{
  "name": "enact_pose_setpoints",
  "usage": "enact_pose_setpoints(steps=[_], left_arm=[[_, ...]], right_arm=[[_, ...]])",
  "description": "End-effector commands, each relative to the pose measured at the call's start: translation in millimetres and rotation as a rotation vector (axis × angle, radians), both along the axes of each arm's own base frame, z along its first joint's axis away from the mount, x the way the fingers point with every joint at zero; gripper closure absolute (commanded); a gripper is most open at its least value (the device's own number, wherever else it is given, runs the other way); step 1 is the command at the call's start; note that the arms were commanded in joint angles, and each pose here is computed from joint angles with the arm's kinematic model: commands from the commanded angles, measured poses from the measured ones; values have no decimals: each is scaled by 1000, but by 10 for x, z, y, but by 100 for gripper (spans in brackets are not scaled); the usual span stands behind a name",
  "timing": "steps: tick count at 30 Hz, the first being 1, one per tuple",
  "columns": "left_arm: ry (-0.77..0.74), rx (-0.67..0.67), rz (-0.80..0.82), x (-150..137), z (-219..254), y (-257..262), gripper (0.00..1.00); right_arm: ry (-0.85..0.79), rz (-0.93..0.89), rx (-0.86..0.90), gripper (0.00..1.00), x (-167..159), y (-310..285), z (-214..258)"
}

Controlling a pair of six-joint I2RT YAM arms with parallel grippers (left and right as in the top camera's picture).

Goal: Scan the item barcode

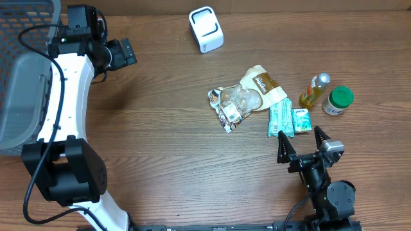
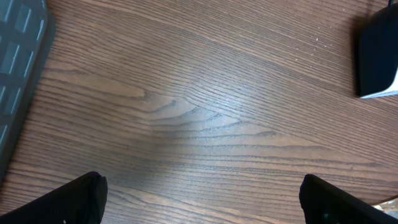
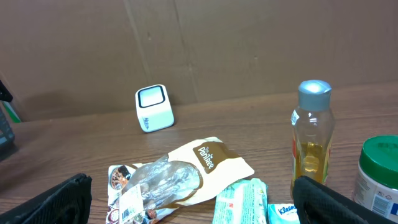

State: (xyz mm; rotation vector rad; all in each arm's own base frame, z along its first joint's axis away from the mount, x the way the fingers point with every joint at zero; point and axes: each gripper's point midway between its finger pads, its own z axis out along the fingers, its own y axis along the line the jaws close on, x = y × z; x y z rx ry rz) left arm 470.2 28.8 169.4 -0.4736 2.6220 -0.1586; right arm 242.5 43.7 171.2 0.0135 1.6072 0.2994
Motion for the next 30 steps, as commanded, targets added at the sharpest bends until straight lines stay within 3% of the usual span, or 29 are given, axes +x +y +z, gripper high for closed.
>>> enact_pose_setpoints(steps=[1, 19, 26, 30], left_arm=[[-24, 6, -5, 47, 85, -3, 1], [-22, 34, 9, 20, 97, 49, 1], [163, 1, -18, -458, -248, -100, 1], [178, 12, -31, -599, -542, -159, 1]], right_arm=[[-1, -1, 3, 0, 3, -4, -22], [-1, -1, 3, 0, 3, -4, -22], [-1, -1, 3, 0, 3, -4, -22], [-1, -1, 3, 0, 3, -4, -22]])
